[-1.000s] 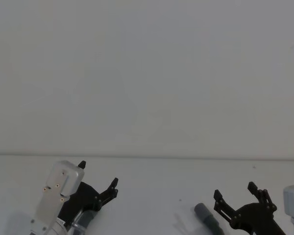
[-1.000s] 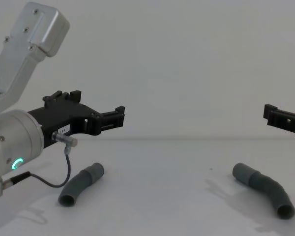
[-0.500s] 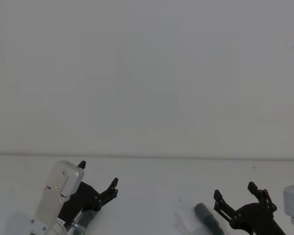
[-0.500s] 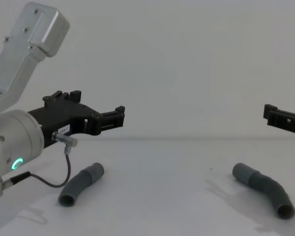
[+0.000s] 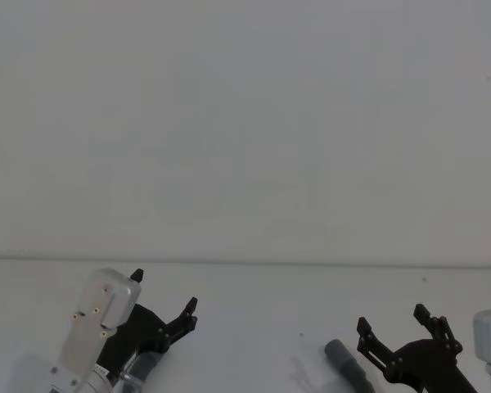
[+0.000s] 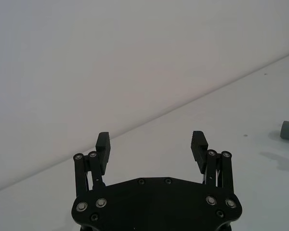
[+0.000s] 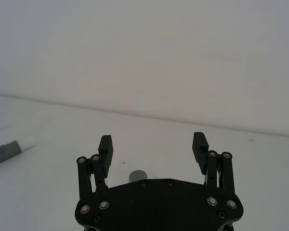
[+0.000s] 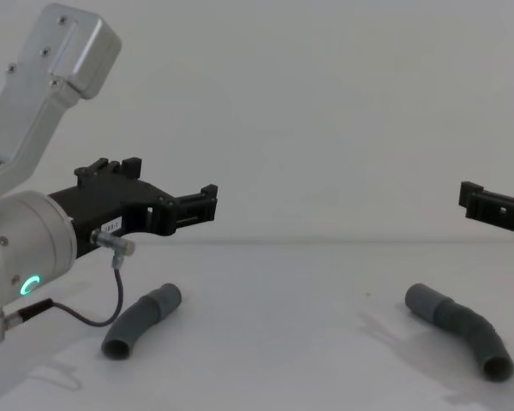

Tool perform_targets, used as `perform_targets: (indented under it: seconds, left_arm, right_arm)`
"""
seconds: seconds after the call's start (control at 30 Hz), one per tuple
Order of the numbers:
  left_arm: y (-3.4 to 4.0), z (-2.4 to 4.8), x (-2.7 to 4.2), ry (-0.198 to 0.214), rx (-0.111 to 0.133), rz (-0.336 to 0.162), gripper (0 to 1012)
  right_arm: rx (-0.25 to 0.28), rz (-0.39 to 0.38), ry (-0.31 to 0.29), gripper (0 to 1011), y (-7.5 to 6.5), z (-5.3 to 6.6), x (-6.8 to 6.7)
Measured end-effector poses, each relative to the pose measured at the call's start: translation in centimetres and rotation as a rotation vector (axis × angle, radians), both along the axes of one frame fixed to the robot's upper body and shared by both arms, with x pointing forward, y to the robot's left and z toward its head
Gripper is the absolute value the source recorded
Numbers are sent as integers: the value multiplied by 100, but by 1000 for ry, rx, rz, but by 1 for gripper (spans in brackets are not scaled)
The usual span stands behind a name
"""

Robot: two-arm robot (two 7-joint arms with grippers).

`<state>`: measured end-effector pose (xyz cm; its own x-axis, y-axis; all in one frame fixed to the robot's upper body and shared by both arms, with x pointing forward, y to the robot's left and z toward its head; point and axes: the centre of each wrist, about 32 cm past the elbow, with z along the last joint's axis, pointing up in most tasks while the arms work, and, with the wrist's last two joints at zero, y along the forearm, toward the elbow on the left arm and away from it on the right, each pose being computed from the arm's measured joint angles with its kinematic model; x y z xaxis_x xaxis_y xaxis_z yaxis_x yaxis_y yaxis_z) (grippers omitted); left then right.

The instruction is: Use both hands to pick up one end of the pipe from the table, align the ends, and insert them.

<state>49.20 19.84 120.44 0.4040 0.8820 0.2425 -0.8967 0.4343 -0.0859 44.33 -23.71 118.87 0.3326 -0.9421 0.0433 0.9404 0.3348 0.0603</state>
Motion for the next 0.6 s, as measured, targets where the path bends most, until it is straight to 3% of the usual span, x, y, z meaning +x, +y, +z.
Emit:
perform_targets:
  seconds: [0.6]
  left_arm:
    - [0,-1,-1,0,0,0,1001]
  right_arm:
    - [0,0,0,1004,0,0,0]
